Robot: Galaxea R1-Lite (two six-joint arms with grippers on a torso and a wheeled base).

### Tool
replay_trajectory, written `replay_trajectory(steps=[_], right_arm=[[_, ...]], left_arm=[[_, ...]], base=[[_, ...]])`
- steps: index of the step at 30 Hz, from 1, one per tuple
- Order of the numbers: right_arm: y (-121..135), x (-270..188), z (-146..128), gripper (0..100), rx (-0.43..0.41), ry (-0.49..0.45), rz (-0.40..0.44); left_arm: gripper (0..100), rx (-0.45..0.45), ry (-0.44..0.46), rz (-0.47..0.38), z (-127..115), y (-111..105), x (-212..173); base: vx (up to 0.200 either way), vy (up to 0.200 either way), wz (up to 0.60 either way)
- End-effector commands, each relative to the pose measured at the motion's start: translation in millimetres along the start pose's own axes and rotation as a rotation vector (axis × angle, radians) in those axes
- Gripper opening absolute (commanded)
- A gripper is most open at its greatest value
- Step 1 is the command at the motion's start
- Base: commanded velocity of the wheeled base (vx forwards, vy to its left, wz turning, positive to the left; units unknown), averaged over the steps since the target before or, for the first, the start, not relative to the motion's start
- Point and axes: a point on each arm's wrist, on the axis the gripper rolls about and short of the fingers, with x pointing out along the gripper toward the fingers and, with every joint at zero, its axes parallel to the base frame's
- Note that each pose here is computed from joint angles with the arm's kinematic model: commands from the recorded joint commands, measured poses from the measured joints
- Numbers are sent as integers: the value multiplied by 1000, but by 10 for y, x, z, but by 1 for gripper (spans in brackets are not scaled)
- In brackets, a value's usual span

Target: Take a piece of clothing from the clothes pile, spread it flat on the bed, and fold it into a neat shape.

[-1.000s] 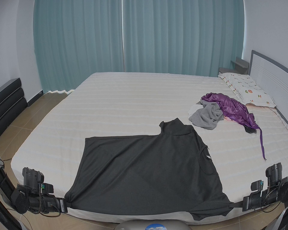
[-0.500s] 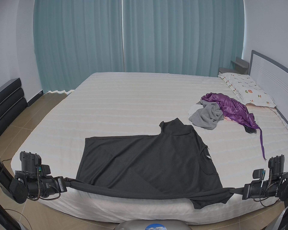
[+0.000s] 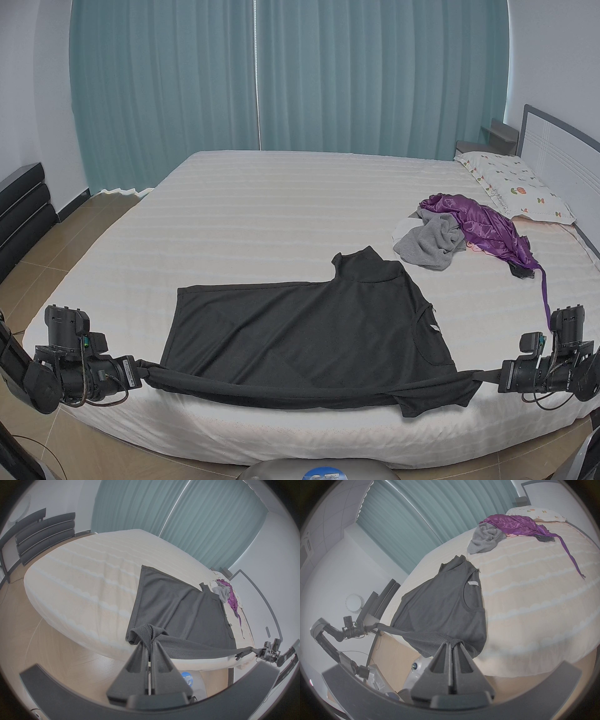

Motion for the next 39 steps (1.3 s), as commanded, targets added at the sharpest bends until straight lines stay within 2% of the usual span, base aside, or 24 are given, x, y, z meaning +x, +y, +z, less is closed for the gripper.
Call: replay_trajectory(steps=[1,6,10,19,34,39], right_arm=[[-14,65,112,0,17,-20,5],[-16,79,142,0,15,-26,6],[-8,134,128,0,12,-5,12],[-90,337,282,0,27,-11,-11],[-305,832,405,0,101,36,-31],[-326,908,431,0,127,-4,-16]], left_arm=[[0,-29,7,3,37,5,73],[0,-56,5,-3,97,-22,143],[0,-78,16,26,127,-20,209],[0,-96,51,33,184,-30,432],[0,-124,69,42,327,9,888],[0,-147,42,40,394,-24,890]], base=[[0,0,0],[0,0,0],[0,0,0],[0,0,0],[0,0,0],[0,0,0]])
